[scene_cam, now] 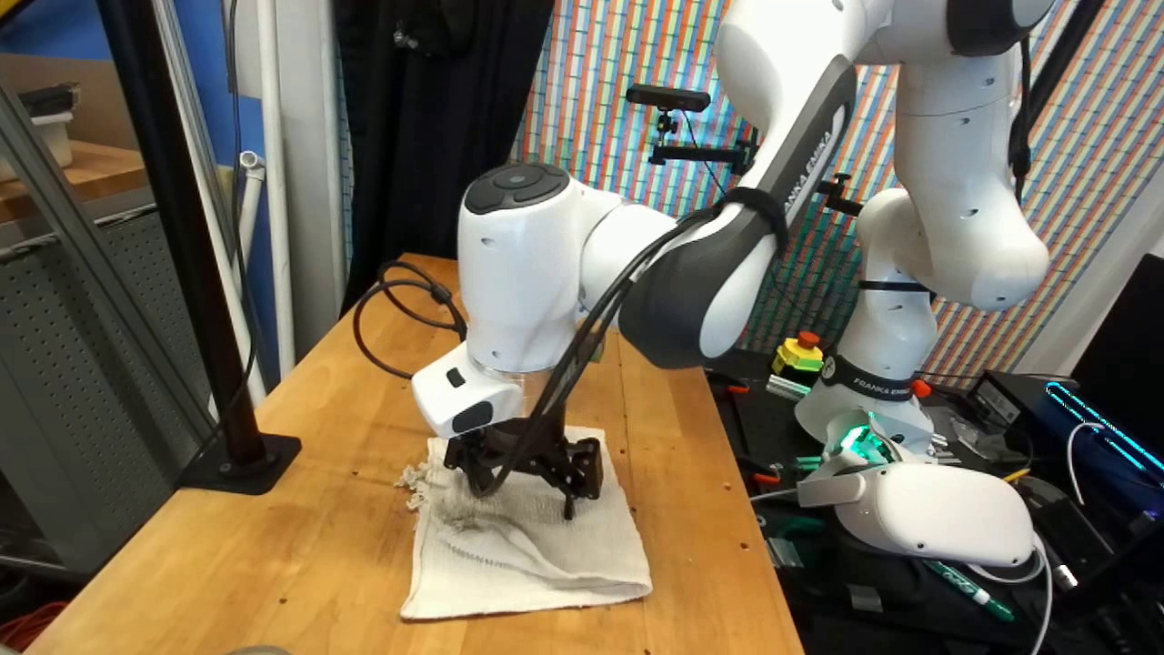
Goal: Put the towel inside the black cutlery holder
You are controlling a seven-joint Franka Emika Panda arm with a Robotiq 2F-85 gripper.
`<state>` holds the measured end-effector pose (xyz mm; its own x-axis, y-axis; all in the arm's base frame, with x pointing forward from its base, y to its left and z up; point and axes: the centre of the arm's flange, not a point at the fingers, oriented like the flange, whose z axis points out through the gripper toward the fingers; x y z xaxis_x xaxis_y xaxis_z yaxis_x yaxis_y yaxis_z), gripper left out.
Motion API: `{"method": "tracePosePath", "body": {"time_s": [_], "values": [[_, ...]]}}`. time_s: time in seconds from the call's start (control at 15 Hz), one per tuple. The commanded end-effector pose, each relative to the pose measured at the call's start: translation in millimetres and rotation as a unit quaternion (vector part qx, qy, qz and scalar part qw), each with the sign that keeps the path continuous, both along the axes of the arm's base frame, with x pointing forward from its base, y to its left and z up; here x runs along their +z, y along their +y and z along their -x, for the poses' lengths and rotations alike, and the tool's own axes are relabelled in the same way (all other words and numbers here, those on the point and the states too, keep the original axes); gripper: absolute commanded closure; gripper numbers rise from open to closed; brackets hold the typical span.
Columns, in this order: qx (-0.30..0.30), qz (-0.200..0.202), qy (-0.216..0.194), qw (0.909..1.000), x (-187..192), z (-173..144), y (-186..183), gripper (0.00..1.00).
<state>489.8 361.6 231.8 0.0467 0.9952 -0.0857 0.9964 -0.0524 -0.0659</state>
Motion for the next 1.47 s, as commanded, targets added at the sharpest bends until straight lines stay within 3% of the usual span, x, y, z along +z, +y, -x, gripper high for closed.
{"method": "tracePosePath", "body": {"time_s": [0.0,0.13,0.67,1.07,1.4], "values": [[0.011,-0.029,0.047,0.9984,-22,-27,-5,0.25],[0.009,-0.037,0.058,0.9976,-26,-31,-8,0.33],[0.016,-0.035,0.032,0.9987,-1,-16,2,0.94],[0.003,-0.012,0.015,0.9998,48,12,7,0.98],[-0.046,0.003,-0.049,0.9977,129,45,-21,0.96]]}}
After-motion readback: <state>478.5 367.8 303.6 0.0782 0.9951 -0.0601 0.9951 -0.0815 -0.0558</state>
